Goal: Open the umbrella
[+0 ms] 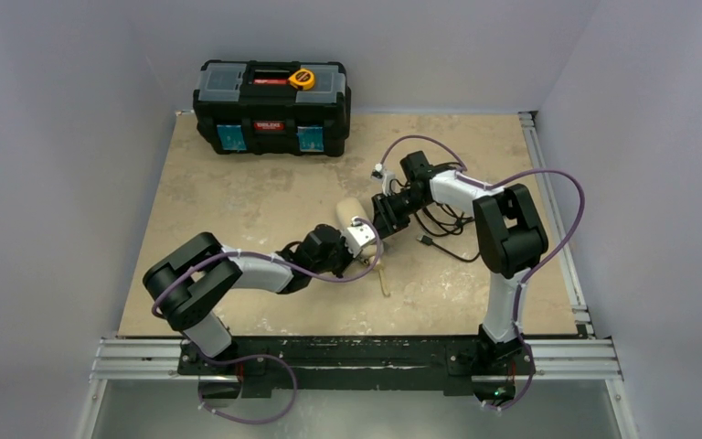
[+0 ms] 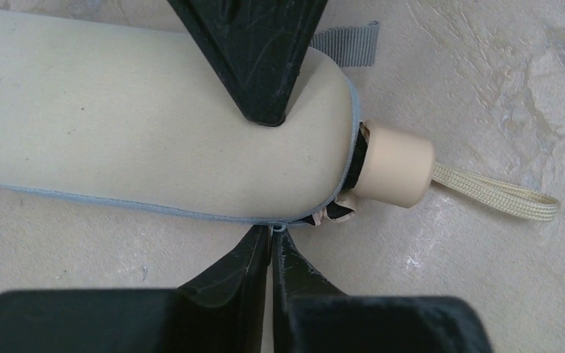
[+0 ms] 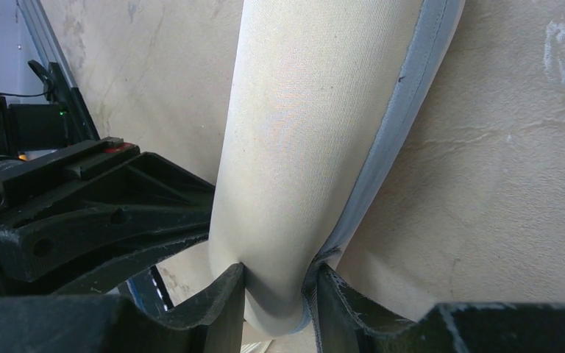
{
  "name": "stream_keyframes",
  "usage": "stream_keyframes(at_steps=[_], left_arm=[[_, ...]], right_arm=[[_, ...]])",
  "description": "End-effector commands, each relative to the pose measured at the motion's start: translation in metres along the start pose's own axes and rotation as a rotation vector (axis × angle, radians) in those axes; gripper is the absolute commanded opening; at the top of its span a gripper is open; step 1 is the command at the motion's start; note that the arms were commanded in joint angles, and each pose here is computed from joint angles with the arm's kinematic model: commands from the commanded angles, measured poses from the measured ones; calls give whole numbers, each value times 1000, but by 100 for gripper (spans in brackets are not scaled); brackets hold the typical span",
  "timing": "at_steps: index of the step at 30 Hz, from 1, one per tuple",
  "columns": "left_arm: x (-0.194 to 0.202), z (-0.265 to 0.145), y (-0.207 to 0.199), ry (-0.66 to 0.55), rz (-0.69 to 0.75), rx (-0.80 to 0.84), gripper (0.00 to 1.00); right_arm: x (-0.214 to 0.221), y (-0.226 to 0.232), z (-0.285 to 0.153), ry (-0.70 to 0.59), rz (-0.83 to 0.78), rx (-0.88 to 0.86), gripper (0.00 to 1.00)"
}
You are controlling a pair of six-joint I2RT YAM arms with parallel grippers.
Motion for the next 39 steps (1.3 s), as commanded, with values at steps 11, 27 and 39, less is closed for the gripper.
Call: stream_keyframes(at_steps=[11,27,39], left_arm=[[-45,-9,55,-118,-151,-132,0],[-42,-28,59,25,-503,-1,0],[-39,-19,53,53,-635,30,0]], right_arm=[[11,-8,3,86,-79,41,12],[-29,-21,-32,142,-446,252,64],[-59,47,-49,-78,-670,416,89]])
Point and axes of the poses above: each gripper's point midway between its finger pads, its own z axis out along the fingers, its own y axis along the line the jaws close on, x = y × z, the point moved 10 cm from there along -z, back along the fingers, and after that the axes turned 15 degrees about -z, right-handed, at the moved point
